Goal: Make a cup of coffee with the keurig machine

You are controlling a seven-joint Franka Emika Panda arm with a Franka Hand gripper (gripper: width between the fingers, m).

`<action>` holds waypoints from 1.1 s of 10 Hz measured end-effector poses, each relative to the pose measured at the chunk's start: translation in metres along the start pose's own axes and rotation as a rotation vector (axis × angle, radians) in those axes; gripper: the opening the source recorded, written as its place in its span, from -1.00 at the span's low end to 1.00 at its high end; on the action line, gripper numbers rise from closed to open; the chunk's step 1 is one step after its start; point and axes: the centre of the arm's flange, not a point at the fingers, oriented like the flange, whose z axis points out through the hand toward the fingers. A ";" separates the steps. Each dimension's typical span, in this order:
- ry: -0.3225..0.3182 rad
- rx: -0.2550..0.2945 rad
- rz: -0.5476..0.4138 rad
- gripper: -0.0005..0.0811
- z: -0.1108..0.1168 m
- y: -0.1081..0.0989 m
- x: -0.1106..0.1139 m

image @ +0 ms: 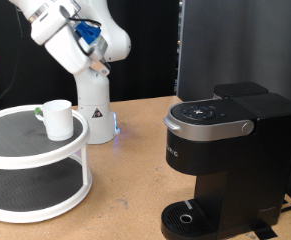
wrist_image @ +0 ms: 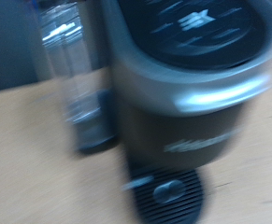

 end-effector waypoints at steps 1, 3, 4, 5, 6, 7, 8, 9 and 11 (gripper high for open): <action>0.074 -0.030 0.059 -0.98 0.002 0.005 -0.002; 0.117 -0.049 0.123 -0.98 0.001 0.007 -0.016; 0.120 -0.042 0.133 -0.98 -0.001 0.007 -0.025; 0.111 -0.027 0.133 -0.98 -0.006 0.005 -0.036; 0.095 -0.011 0.125 -0.98 -0.011 0.002 -0.046; 0.072 0.007 0.111 -0.98 -0.018 -0.002 -0.057; 0.043 0.024 0.087 -0.98 -0.026 -0.005 -0.067; 0.032 0.034 0.073 -0.98 -0.030 -0.009 -0.074; 0.034 0.035 0.076 -0.98 -0.031 -0.008 -0.075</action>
